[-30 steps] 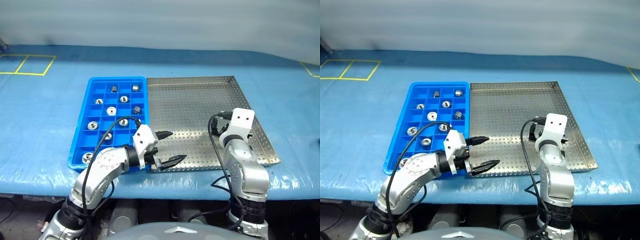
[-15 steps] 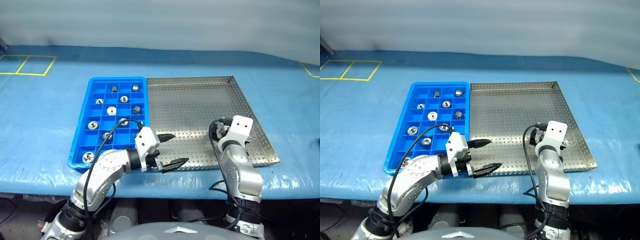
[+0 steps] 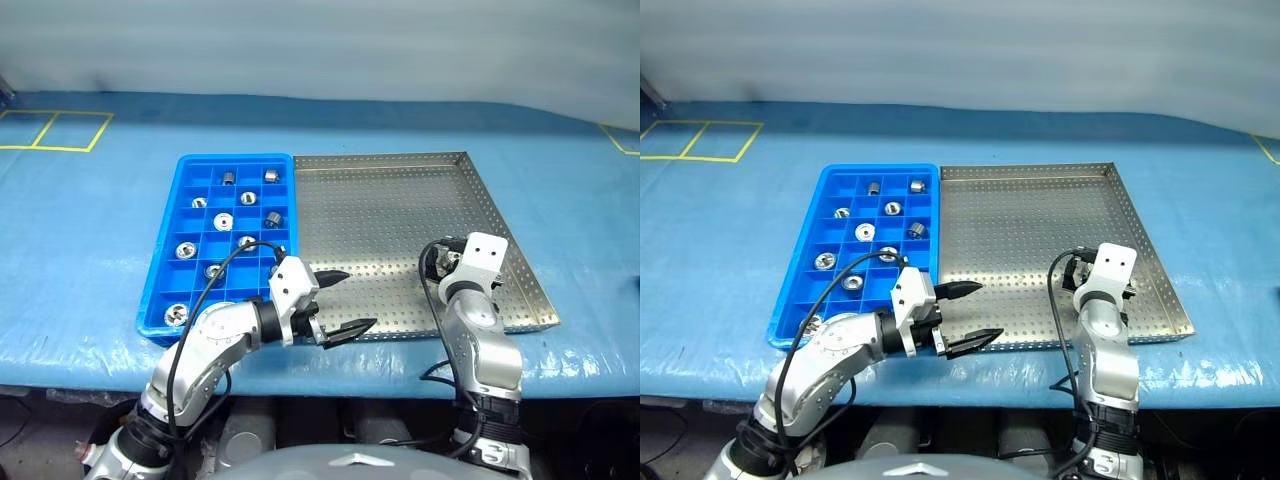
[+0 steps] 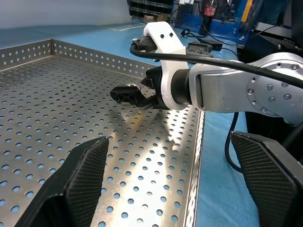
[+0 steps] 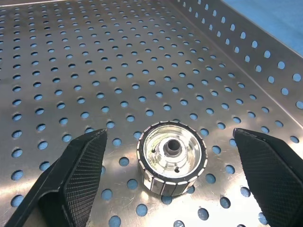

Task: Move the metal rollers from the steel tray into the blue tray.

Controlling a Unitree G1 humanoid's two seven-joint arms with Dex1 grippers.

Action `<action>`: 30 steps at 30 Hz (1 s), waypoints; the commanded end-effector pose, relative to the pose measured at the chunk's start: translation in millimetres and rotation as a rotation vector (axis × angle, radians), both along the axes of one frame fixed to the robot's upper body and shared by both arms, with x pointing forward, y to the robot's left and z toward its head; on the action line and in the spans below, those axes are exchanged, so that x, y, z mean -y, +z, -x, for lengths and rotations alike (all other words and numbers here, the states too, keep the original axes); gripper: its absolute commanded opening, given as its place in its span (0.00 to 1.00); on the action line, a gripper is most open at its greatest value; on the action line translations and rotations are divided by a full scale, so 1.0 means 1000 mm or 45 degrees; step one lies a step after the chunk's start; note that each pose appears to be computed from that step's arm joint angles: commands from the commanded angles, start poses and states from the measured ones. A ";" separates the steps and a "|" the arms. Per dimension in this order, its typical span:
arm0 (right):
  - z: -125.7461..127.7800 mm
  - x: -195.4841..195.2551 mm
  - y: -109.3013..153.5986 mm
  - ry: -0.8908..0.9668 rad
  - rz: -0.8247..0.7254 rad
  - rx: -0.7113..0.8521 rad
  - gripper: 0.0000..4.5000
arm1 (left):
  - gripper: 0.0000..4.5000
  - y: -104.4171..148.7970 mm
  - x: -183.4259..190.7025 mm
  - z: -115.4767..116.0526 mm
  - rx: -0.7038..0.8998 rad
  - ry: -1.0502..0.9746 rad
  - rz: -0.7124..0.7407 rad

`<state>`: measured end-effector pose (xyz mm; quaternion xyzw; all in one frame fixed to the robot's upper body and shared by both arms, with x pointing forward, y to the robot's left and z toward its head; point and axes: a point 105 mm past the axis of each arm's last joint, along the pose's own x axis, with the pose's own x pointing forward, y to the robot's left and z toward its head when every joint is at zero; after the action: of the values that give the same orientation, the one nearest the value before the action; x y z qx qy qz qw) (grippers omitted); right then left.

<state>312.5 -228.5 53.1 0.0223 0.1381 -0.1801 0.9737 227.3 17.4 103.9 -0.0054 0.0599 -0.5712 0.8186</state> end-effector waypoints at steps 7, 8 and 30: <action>-0.003 0.002 0.010 -0.005 0.017 0.059 0.41 | 1.00 0.011 0.002 0.003 0.055 -0.009 0.040; -0.003 0.002 0.009 -0.005 0.015 0.059 0.37 | 1.00 0.011 0.002 0.003 0.056 -0.008 0.040; 0.003 -0.091 0.099 0.588 0.121 0.291 0.37 | 1.00 0.039 -0.030 -0.022 0.248 0.302 0.100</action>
<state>312.1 -154.0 129.9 -0.0315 0.0546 0.0061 0.9980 248.8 41.7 122.9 -0.0025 0.0041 -0.4877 0.8730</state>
